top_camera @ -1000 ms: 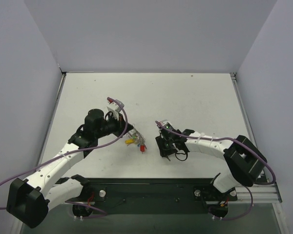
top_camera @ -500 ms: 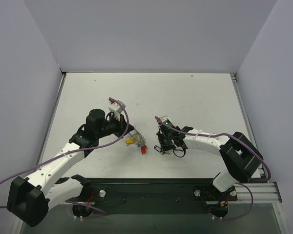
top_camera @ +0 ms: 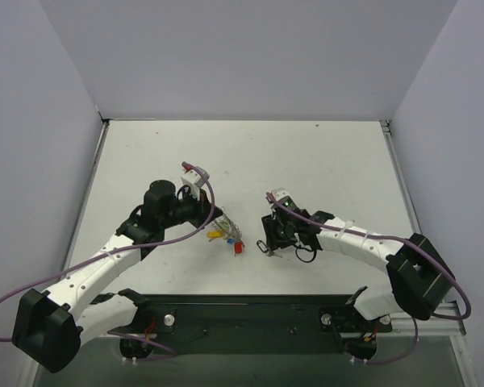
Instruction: Put the keys on the keyring
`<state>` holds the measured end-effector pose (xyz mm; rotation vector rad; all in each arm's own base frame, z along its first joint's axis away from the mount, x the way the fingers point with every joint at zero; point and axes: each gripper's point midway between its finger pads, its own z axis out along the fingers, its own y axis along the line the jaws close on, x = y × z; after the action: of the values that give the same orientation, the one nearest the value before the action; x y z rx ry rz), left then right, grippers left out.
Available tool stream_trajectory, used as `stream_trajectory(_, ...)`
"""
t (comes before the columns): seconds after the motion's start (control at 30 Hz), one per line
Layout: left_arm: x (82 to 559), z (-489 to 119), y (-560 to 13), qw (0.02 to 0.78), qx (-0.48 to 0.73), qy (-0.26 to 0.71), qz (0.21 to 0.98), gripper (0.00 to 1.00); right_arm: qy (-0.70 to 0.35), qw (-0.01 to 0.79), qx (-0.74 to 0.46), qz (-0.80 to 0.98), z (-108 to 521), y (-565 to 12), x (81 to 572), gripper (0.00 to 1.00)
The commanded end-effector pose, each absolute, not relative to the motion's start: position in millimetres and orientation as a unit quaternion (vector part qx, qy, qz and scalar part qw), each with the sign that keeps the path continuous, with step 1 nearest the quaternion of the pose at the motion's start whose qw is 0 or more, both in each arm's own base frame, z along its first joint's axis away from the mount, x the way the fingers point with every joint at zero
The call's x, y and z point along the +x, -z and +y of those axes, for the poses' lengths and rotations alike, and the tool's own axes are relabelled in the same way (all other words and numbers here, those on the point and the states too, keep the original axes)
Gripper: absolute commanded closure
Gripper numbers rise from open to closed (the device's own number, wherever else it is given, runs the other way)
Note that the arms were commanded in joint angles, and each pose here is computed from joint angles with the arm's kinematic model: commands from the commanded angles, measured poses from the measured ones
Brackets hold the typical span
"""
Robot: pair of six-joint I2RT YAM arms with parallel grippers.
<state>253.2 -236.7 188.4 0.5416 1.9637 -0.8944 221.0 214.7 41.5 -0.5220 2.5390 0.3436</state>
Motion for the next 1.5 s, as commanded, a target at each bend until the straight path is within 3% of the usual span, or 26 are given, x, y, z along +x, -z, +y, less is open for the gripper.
stream_trajectory(0.0,259.3,-246.2,-217.2,0.485,0.237,0.378,0.753,1.0,-0.141,0.23,-0.213,0.939,222.3,-29.9,214.6,0.53)
stream_trajectory(0.2,257.7,-245.3,-218.3,0.487,0.237,0.377,0.751,1.0,-0.137,0.215,-0.218,0.942,228.4,-17.3,218.6,0.5)
stream_trajectory(0.53,257.7,-245.8,-216.8,0.487,0.238,0.374,0.752,1.0,-0.109,0.198,-0.242,0.944,240.9,0.8,211.7,0.64)
stream_trajectory(0.67,257.5,-245.4,-215.8,0.486,0.238,0.371,0.754,1.0,-0.086,0.191,-0.244,0.947,237.3,6.5,208.9,0.97)
stream_trajectory(0.7,257.4,-245.3,-216.3,0.488,0.239,0.371,0.753,1.0,-0.08,0.197,-0.242,0.947,235.0,4.3,210.4,1.0)
stream_trajectory(1.17,256.0,-245.1,-215.3,0.488,0.239,0.369,0.754,1.0,0.004,0.261,-0.161,0.952,177.0,-28.0,234.4,1.0)
stream_trajectory(1.4,255.4,-246.1,-214.3,0.487,0.24,0.37,0.754,1.0,-0.027,0.257,-0.167,0.952,176.8,-25.1,225.9,1.0)
stream_trajectory(1.47,255.3,-246.3,-213.5,0.486,0.24,0.37,0.754,1.0,-0.066,0.272,-0.182,0.943,189.8,-28.3,227.3,0.79)
